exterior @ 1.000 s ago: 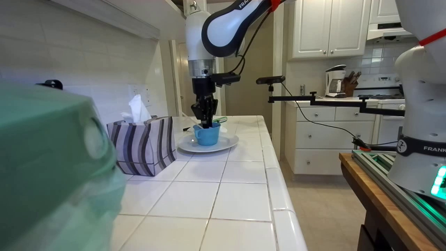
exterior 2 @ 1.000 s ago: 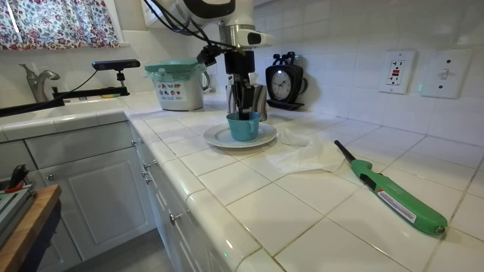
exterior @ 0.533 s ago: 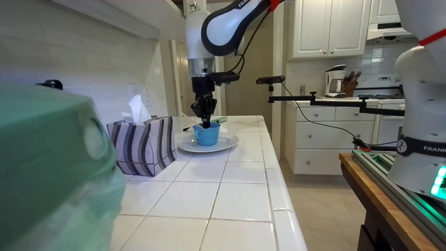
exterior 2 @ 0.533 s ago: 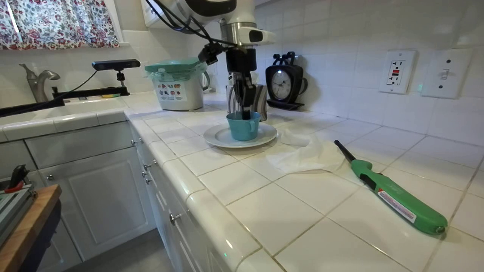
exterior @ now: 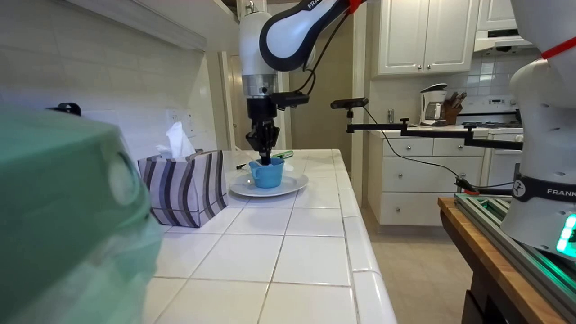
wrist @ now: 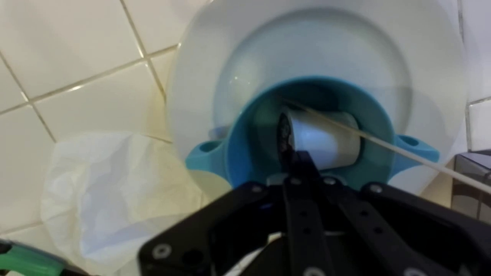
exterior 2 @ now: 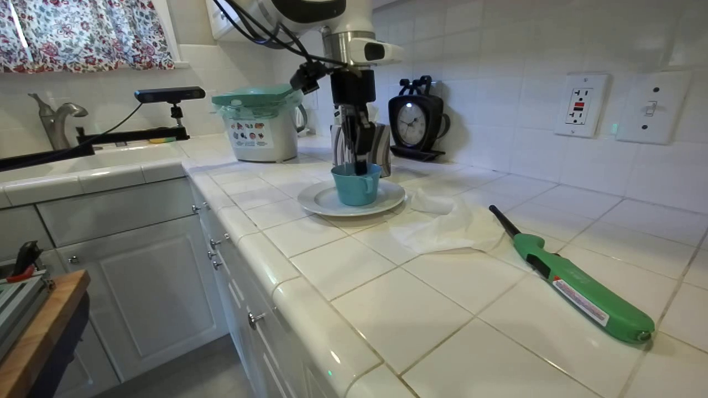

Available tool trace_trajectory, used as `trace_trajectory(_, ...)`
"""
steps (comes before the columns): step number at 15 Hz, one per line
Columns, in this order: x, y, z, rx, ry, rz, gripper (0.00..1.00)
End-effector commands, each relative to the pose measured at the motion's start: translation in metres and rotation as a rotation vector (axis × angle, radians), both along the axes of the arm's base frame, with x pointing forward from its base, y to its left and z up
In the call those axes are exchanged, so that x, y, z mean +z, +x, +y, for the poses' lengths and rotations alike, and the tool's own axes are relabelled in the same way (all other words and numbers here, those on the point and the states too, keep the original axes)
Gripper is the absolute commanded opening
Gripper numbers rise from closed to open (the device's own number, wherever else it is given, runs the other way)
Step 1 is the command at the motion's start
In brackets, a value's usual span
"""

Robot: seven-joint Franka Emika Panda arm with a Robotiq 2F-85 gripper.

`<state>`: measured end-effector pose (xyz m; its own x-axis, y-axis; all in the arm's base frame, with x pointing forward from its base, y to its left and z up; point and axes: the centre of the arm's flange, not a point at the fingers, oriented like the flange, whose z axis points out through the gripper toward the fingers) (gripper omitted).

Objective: Remove the white object from the blue cup

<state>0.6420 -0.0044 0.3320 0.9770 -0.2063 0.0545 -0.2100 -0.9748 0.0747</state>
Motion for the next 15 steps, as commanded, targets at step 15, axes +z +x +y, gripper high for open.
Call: trace_trajectory(15,0.069,0.001,-0.008,0.014,-0.059,-0.177,0.0)
